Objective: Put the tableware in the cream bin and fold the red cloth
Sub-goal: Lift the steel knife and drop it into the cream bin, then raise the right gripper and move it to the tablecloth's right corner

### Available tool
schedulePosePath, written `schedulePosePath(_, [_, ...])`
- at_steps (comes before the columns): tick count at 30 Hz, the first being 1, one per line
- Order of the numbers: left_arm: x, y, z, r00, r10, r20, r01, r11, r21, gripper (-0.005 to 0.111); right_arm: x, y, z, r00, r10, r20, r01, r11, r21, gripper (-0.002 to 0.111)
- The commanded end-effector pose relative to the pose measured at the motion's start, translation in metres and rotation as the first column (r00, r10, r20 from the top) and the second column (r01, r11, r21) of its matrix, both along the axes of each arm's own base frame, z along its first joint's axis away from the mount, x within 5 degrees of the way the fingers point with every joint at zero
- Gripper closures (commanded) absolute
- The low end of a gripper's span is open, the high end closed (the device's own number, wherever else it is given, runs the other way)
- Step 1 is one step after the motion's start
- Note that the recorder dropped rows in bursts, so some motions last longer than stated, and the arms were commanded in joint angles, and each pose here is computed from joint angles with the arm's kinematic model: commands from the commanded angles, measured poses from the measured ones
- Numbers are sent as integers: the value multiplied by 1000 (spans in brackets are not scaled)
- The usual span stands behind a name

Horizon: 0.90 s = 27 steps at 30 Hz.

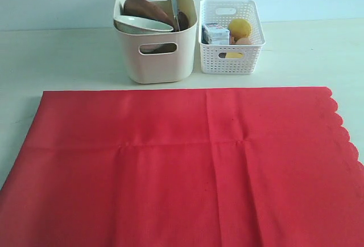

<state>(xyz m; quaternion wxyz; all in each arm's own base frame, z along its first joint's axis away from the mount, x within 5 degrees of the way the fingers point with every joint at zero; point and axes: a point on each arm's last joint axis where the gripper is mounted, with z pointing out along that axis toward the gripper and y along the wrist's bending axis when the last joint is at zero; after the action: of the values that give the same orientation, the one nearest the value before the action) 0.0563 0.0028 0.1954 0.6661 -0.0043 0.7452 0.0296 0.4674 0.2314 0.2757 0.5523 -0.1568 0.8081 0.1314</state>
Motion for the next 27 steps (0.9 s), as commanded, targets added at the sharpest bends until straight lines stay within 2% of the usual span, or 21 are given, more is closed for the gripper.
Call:
schedulePosePath(1, [0, -1, 0, 1000, -8, 5, 8, 1000, -9, 104, 1, -1, 6, 999, 6, 35, -6, 1000, 10, 108])
schedulePosePath(8, [0, -1, 0, 1000, -8, 5, 8, 1000, -9, 104, 1, -1, 5, 1000, -1, 13, 1, 1000, 4, 108])
schedulePosePath(14, [0, -1, 0, 1000, -8, 5, 8, 1000, -9, 104, -9, -11, 10, 994, -44, -96, 37, 997, -72, 108])
schedulePosePath(27, [0, -1, 0, 1000, -8, 5, 8, 1000, -9, 104, -28, -29, 32, 974, -125, -191, 86, 976, -201, 108])
